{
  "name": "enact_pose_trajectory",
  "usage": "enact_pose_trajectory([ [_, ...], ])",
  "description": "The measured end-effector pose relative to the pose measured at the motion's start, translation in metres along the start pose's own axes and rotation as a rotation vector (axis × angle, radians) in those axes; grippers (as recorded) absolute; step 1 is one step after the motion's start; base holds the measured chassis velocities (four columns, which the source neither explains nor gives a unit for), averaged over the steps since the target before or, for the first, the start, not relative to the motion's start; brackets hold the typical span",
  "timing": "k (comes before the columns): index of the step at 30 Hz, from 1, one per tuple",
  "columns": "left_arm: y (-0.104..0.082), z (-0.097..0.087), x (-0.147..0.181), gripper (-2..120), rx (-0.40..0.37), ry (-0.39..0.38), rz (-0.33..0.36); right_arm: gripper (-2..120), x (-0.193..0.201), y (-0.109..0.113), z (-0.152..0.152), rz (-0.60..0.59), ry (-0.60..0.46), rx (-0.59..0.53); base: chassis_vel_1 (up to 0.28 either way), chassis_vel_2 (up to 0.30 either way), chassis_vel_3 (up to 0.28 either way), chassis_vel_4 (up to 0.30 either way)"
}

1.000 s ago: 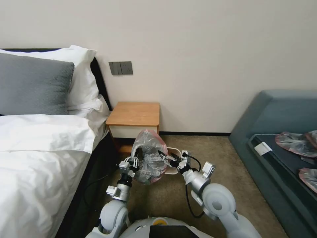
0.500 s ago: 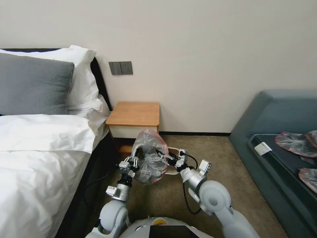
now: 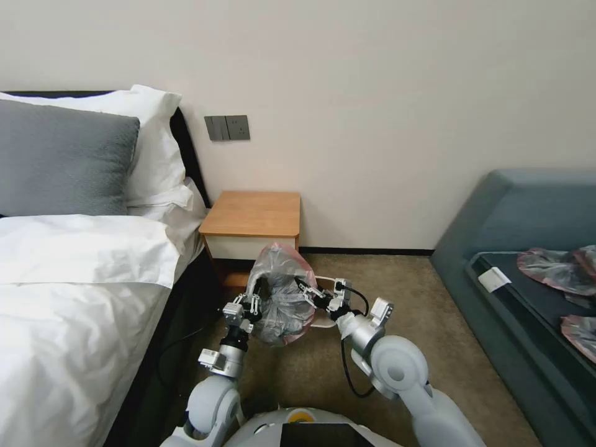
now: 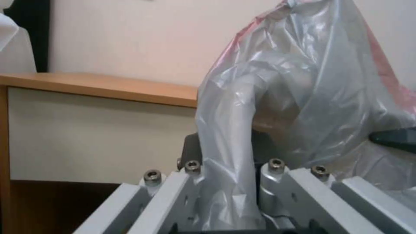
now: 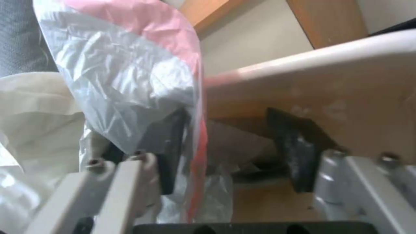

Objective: Pick up the garbage bag from the table and place it over the trash can.

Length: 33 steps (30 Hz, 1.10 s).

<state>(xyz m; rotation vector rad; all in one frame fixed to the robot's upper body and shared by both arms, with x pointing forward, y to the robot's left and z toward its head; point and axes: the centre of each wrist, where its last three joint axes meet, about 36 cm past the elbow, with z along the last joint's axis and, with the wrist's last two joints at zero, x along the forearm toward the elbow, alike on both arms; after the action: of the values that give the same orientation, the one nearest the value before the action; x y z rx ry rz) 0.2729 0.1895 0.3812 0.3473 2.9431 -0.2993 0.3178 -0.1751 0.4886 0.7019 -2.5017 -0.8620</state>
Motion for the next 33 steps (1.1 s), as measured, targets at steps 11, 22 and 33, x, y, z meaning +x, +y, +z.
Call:
enact_pose_trajectory([
  [11, -0.003, 0.002, 0.000, 9, 0.034, 0.019, -0.008, 7, 0.004, 0.003, 0.001, -0.013, -0.010, 0.008, 0.000, 0.000, 0.000, 0.000],
  [22, -0.006, 0.003, 0.000, 9, 0.063, 0.031, -0.017, 0, 0.027, 0.021, -0.008, -0.073, -0.044, 0.003, 0.000, 0.000, 0.000, 0.000],
  [33, -0.004, 0.002, 0.001, 9, 0.089, 0.034, -0.029, 0, 0.036, 0.016, -0.044, -0.055, -0.103, 0.019, 0.000, 0.000, 0.000, 0.000],
])
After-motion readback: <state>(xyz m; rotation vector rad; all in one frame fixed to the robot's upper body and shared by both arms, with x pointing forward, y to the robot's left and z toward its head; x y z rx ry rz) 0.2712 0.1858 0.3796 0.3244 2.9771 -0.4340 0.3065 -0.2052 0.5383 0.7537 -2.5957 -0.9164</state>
